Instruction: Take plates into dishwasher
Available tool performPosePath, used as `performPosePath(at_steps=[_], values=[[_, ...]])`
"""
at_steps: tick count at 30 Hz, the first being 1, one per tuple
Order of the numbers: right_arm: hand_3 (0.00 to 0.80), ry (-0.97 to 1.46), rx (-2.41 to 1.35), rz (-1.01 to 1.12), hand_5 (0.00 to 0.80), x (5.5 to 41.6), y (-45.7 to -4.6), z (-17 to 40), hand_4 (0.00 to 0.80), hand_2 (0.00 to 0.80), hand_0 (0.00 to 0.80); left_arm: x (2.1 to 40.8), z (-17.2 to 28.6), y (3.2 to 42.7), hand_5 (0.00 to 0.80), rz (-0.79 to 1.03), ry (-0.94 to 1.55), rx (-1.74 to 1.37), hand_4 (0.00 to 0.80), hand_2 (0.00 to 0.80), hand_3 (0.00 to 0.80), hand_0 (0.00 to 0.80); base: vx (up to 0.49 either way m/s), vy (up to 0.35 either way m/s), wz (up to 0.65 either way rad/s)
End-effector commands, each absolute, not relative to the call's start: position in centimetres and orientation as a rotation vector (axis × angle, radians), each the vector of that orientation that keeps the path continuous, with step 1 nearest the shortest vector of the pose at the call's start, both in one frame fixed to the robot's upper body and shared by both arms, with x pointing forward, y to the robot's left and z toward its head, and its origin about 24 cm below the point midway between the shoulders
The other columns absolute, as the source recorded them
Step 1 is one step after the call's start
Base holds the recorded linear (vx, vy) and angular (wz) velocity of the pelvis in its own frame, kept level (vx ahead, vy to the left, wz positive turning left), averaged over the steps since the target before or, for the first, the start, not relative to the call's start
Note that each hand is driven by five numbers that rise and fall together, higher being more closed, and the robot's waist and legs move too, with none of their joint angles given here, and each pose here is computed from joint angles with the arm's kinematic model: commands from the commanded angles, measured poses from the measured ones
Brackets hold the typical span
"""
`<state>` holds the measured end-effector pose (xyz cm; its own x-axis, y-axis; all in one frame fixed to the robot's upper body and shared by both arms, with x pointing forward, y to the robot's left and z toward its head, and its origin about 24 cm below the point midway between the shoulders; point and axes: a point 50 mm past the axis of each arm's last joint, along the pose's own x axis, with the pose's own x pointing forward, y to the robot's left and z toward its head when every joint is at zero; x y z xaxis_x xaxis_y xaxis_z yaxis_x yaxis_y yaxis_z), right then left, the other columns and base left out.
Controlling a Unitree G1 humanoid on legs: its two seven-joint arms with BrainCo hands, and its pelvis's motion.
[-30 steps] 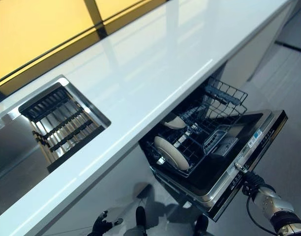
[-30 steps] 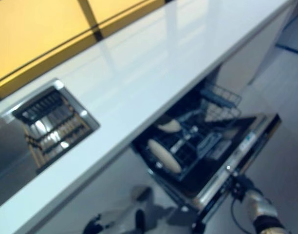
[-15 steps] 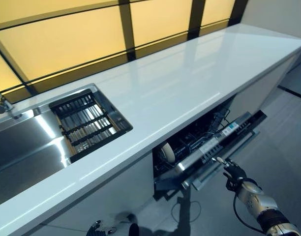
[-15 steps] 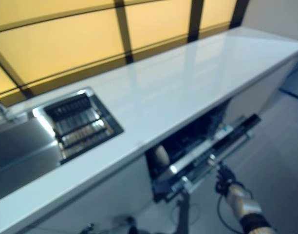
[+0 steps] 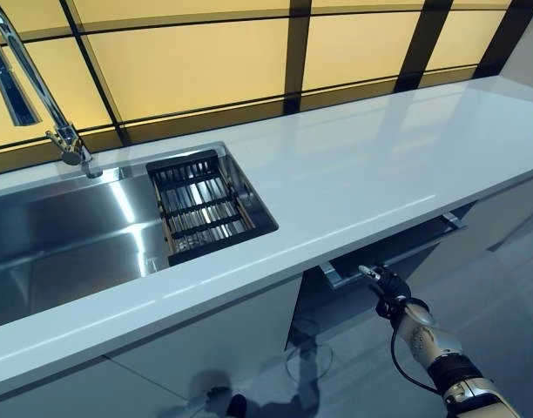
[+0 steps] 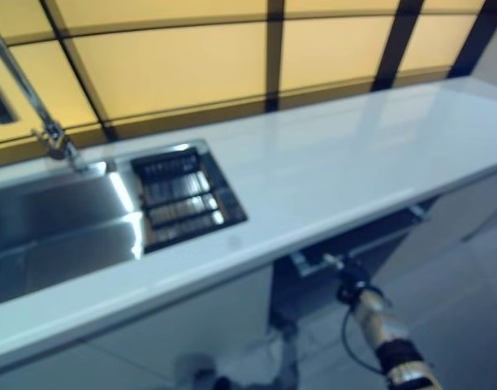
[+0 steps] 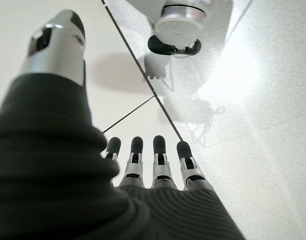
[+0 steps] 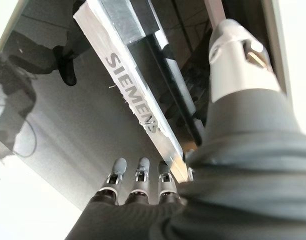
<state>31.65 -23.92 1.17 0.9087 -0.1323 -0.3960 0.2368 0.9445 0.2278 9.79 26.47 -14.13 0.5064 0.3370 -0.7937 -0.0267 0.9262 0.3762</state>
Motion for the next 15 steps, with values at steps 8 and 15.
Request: performPosePath(at_steps=[8,15], values=[[0.000,0.176,0.293,0.257,0.000,36.2,-12.6,7.7,0.000,0.000,0.000,14.7,-11.6,28.1,0.000,0.189,0.850,0.429,0.000,0.000,0.000,0.000,-0.026,-0.008,0.03],[0.000,0.290,0.116,0.120,0.000,34.8,-16.4,3.8,0.000,0.000,0.000,15.6,-11.1,28.6,0.000,0.216,0.826,0.425,0.000,0.000,0.000,0.000,-0.103,-0.052,0.09]])
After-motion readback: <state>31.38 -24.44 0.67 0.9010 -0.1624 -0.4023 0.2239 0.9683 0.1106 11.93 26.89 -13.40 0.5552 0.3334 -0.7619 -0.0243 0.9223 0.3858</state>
